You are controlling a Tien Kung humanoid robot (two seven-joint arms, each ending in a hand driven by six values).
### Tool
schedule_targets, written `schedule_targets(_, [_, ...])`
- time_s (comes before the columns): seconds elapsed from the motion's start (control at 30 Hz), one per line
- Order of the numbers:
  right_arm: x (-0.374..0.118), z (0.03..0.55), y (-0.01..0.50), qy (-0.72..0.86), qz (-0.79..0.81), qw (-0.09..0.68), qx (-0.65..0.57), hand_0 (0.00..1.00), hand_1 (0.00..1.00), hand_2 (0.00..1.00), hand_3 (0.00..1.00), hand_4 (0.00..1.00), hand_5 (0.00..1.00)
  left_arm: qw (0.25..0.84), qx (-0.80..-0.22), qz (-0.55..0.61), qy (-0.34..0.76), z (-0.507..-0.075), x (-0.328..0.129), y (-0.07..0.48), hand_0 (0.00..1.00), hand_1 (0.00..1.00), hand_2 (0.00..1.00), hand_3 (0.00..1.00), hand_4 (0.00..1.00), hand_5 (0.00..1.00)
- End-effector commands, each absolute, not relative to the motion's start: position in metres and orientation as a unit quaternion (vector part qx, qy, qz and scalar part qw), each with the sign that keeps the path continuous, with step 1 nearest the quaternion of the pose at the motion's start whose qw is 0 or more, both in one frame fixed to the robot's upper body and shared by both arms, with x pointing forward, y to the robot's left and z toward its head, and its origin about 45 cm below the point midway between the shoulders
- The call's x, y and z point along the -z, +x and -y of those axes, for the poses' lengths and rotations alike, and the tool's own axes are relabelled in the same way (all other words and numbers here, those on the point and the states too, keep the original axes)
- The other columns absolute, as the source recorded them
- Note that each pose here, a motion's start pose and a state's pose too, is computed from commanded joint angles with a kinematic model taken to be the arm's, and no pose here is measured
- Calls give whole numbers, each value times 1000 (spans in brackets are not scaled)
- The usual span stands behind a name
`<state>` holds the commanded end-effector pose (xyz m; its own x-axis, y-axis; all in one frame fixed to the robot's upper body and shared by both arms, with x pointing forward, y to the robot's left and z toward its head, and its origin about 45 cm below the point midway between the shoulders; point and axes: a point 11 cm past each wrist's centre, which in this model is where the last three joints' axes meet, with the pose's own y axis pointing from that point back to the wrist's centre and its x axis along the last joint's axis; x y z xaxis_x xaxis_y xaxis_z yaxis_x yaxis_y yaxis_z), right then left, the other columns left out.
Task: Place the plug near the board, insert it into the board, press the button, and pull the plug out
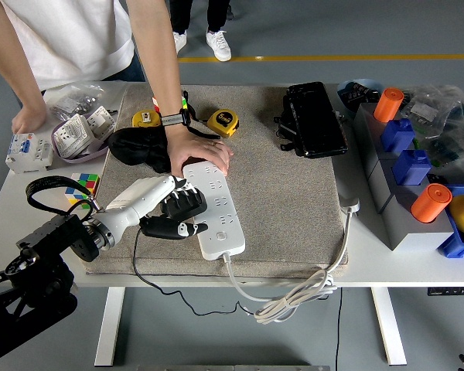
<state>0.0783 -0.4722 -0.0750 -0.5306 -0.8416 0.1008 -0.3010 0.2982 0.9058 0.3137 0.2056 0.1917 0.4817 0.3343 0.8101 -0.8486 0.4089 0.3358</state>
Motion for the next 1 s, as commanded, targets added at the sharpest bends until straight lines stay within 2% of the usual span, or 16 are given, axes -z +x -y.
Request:
schedule_targets(0.03, [75, 472, 78, 381, 748, 299, 453, 622, 675, 682, 572, 847, 483, 770, -376, 332, 394, -206, -191, 313, 187, 304, 317, 618, 867, 333])
schedule_targets(0.07, [75, 473, 78, 381, 748, 299, 453, 623, 675, 682, 572, 846, 483, 771, -370, 331, 398, -206, -190, 312, 129, 134, 168, 649, 802, 144])
schedule_targets(0.27, [74, 473, 79, 383, 748, 300, 452, 623, 675, 682, 572, 846, 483, 786, -336, 325, 406, -199, -191, 308, 129, 134, 168, 649, 802, 144])
schedule_targets(0.3, [74, 473, 79, 383, 748, 300, 451, 621, 675, 682, 571, 847, 483, 789, -331, 321, 405, -197, -191, 307, 76, 66, 116, 722, 677, 2])
schedule_targets(0.43, [74, 475, 80, 384, 748, 301, 450, 621, 675, 682, 571, 847, 483, 799, -319, 313, 403, -191, -192, 307, 76, 66, 116, 722, 677, 2])
schedule_targets(0.47, [73, 475, 80, 384, 748, 302, 450, 622, 675, 682, 572, 848, 479, 799, -315, 313, 405, -189, -192, 307, 64, 71, 116, 812, 619, 2])
schedule_targets(0.67, [72, 477, 82, 385, 748, 303, 448, 622, 675, 682, 572, 848, 479, 807, -300, 305, 406, -179, -192, 312, 64, 71, 116, 812, 619, 2])
schedule_targets(0.7, [72, 477, 82, 386, 748, 303, 447, 621, 675, 682, 572, 849, 480, 807, -298, 303, 410, -178, -192, 313, 62, 75, 116, 876, 575, 2])
schedule_targets(1.0, [72, 477, 82, 386, 748, 303, 447, 621, 675, 682, 573, 849, 481, 806, -262, 286, 447, -173, -179, 313, 61, 78, 117, 876, 560, 2])
